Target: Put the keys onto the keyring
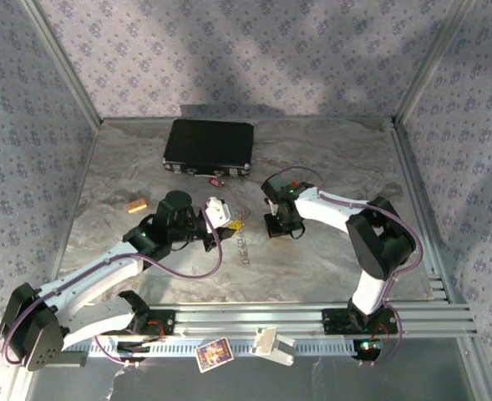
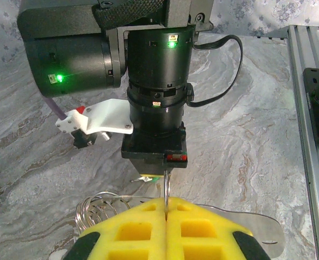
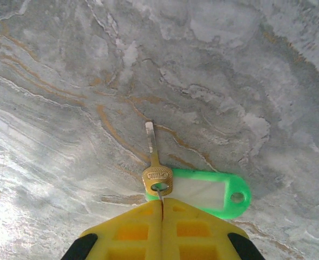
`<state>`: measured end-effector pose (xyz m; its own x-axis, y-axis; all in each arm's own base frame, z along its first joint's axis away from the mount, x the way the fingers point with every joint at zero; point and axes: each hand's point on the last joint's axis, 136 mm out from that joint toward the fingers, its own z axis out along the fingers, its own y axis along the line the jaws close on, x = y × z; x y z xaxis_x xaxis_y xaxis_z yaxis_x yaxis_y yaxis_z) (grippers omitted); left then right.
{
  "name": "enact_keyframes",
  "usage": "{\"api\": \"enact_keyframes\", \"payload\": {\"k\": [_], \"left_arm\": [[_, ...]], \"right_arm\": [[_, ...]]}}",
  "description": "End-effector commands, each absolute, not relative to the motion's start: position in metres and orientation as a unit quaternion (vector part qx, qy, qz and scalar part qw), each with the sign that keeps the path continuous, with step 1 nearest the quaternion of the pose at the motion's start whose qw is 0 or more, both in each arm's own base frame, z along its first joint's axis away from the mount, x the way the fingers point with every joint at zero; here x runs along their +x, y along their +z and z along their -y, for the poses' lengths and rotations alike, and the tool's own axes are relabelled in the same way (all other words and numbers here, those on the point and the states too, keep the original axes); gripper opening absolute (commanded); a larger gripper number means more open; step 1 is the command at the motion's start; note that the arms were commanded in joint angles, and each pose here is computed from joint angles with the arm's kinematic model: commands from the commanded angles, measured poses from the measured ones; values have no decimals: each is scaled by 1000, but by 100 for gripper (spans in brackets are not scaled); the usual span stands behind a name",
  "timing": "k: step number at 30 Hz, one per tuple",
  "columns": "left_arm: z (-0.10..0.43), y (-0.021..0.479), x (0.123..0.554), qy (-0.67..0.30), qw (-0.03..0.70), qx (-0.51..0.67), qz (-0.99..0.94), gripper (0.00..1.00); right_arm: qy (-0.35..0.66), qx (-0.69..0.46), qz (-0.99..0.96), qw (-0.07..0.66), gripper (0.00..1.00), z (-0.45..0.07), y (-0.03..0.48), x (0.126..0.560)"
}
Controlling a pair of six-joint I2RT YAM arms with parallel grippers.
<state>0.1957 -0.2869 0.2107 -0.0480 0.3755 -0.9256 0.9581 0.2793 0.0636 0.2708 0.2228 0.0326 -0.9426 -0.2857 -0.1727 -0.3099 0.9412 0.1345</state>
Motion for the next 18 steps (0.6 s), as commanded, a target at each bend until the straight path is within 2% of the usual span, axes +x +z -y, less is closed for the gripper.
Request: {"api": "enact_keyframes", "payload": {"k": [1,11,18], "left_arm": [[290,217,192,-320,472,520,-636,0],[290,216,192,-320,470,520,-637,0],[290,216,192,-319,470,520,-638,0]], "right_arm": [[37,-163,-983,73,1,-216,34,271],[44,-165,-983,64,4,-223,26,270],[65,-166,-982,62,16,-229,26,270]]}}
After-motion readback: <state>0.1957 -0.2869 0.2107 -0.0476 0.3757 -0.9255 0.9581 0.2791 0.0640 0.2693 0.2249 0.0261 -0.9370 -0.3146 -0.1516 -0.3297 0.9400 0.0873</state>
